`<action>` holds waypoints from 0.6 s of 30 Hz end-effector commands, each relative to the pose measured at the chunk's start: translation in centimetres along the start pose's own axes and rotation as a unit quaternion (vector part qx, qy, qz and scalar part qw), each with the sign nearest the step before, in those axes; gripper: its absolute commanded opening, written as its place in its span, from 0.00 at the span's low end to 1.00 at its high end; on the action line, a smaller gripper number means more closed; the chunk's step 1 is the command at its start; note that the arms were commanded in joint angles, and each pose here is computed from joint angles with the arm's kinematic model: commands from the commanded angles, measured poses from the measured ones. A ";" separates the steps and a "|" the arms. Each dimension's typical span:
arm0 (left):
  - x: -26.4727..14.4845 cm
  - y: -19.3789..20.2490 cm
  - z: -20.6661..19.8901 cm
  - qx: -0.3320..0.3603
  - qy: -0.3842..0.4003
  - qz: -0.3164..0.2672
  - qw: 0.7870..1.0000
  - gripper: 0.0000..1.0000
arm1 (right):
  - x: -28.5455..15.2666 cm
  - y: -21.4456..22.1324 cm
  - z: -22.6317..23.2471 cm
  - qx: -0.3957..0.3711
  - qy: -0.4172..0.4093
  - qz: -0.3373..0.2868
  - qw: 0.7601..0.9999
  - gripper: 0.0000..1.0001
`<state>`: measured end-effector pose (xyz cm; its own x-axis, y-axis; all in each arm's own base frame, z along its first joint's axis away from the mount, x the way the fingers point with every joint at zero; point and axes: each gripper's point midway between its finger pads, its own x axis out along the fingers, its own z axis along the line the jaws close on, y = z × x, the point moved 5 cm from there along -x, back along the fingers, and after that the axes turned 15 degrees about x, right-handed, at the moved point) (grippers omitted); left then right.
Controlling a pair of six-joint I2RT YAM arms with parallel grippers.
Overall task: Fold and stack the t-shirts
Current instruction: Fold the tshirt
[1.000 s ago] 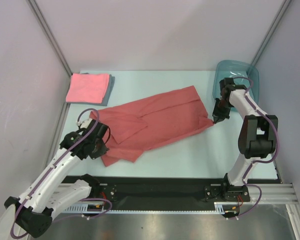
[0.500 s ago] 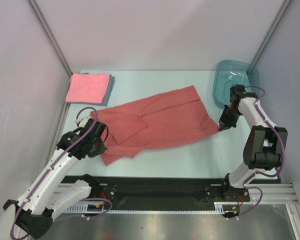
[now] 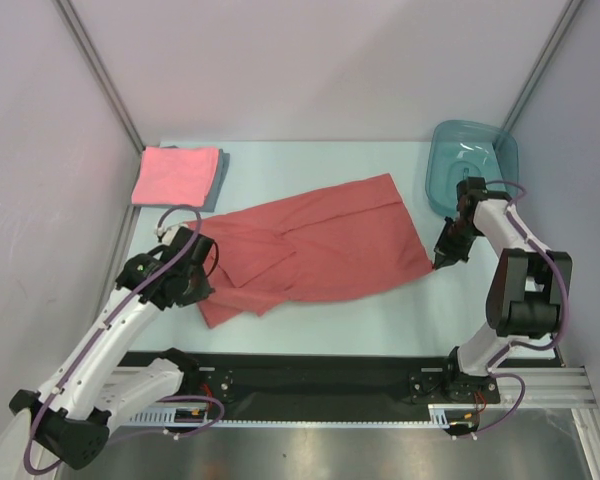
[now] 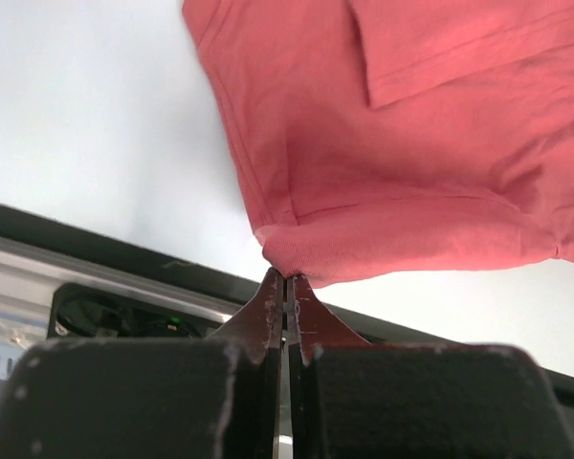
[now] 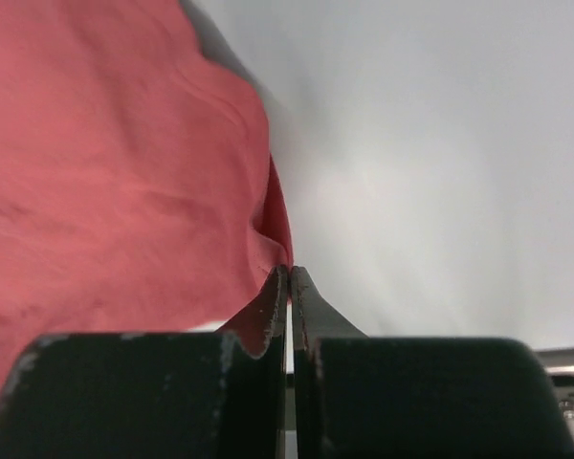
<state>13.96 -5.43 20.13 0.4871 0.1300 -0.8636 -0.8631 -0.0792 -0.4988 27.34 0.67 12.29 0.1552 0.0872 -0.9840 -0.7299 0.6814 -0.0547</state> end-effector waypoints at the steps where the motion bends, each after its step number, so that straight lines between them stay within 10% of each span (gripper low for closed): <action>1: -1.0 -3.2 0.0 0.017 -0.006 -0.054 0.998 0.00 | -0.4 -3.4 2.5 -0.019 -0.027 -0.037 0.999 0.00; 18: -0.1 -10.4 -0.1 0.058 -0.036 -0.088 0.994 0.00 | -1.3 -8.5 9.9 -0.072 -0.049 -0.065 0.994 0.00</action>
<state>20.83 -5.42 23.62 0.5656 0.1833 -0.8041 -0.8211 0.0341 -0.5698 38.89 1.86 14.68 0.2953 0.0902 -0.9511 -0.7771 0.6018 -0.1842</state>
